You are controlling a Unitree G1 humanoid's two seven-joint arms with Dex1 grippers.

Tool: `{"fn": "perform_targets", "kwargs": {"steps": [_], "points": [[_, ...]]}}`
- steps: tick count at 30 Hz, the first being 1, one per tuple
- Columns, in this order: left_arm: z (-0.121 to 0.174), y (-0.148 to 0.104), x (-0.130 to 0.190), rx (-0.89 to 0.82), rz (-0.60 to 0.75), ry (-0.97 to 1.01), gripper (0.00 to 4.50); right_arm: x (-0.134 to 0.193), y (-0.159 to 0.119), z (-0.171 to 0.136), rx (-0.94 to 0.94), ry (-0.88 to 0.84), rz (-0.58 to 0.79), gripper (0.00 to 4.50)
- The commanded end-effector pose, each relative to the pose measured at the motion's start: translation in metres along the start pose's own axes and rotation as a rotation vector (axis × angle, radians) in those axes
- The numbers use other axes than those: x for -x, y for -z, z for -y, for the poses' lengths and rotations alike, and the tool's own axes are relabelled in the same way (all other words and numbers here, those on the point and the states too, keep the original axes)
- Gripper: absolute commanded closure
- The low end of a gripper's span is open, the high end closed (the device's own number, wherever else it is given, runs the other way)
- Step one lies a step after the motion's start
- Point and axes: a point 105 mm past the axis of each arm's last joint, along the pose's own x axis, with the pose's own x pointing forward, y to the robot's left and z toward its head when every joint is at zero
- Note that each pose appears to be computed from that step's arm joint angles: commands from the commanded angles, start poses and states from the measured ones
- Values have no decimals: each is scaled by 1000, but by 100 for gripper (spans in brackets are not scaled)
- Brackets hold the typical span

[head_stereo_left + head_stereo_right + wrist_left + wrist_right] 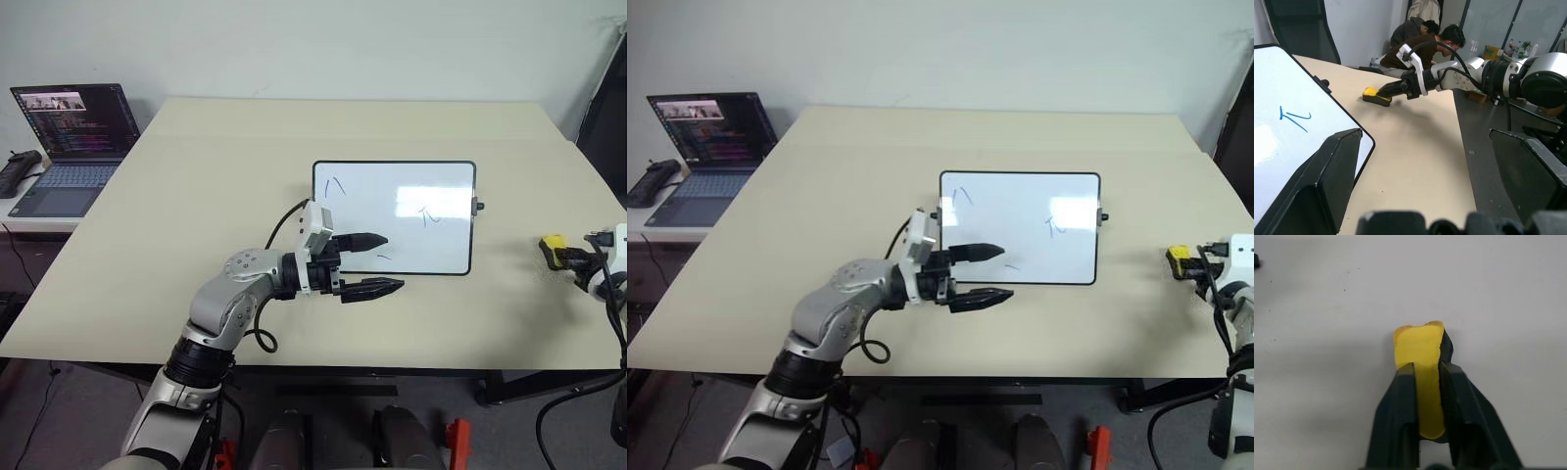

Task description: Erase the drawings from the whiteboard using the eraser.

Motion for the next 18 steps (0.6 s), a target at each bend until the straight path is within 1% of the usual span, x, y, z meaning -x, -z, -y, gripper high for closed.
{"fn": "perform_targets", "kwargs": {"steps": [1,4,7,13,14,18], "points": [[5,-10,-1,-40,18,21,0,-1,11,-5,-3,-19,-36,400],[4,-10,-1,-40,17,22,0,-2,12,-6,-19,-26,-40,400],[4,-10,-2,-41,16,24,0,-2,9,-5,-35,-20,-21,342],[3,-10,-1,-44,11,23,0,1,-4,2,-84,13,36,149],[3,-10,-1,-44,10,22,0,1,-6,2,-91,11,44,123],[3,-9,-2,-45,9,25,0,0,-10,0,-122,-4,63,123]]}}
